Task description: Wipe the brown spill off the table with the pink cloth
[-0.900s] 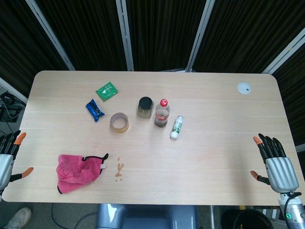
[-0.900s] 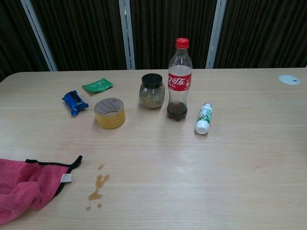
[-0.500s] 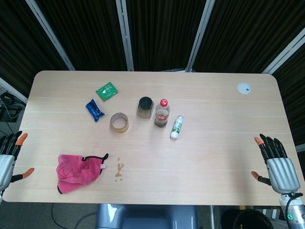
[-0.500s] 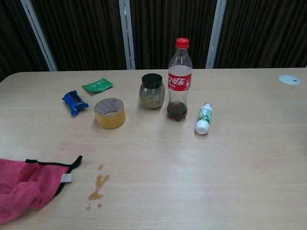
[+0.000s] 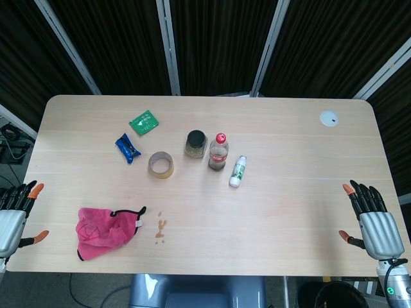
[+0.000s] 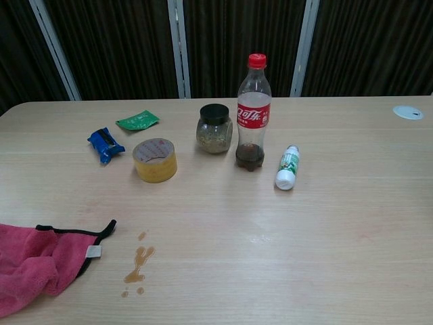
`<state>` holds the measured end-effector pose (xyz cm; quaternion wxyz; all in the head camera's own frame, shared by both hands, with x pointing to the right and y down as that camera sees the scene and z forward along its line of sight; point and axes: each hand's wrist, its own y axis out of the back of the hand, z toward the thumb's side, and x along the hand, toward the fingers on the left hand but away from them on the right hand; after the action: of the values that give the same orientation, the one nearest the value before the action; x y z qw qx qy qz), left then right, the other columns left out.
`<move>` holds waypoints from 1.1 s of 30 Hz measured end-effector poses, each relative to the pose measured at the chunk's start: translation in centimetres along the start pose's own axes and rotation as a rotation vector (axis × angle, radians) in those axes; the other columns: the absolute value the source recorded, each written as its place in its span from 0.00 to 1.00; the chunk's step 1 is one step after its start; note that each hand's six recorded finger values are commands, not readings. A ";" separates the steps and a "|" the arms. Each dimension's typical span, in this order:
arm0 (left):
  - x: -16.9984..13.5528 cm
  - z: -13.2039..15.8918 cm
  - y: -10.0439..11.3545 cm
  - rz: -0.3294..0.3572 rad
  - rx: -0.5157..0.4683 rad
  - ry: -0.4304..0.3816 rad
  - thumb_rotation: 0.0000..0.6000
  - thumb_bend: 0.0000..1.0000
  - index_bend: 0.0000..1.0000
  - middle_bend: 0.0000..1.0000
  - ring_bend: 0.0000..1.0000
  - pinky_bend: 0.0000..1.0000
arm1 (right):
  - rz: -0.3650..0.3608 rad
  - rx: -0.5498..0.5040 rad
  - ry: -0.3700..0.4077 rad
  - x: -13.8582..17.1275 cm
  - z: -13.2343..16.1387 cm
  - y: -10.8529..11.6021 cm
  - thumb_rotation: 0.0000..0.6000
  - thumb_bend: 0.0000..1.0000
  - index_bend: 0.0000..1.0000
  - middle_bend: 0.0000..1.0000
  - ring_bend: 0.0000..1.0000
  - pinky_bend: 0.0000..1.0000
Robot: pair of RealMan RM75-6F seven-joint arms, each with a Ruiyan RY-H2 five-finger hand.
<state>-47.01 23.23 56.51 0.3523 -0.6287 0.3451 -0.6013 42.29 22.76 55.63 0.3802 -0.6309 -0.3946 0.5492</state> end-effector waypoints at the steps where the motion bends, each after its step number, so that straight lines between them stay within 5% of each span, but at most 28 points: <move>1: 0.0 0.1 -0.2 -0.014 0.002 0.000 1.00 0.00 0.01 0.00 0.00 0.00 | 0.001 0.001 0.001 0.0 0.0 0.0 1.00 0.02 0.00 0.00 0.00 0.03; 16: 1.6 3.5 -4.9 -0.244 0.154 -0.065 1.00 0.03 0.09 0.00 0.00 0.06 | 0.002 -0.001 -0.001 0.1 0.1 0.0 1.00 0.01 0.00 0.00 0.00 0.03; 33: 3.3 8.0 -10.8 -0.357 0.217 -0.106 1.00 0.04 0.19 0.02 0.01 0.13 | 0.007 -0.016 -0.003 -0.1 0.1 -0.1 1.00 0.01 0.00 0.00 0.00 0.03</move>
<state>-38.79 26.15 67.26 0.3233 -0.6689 0.1427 -0.6540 42.19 22.74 55.78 0.3729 -0.6345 -0.3974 0.5482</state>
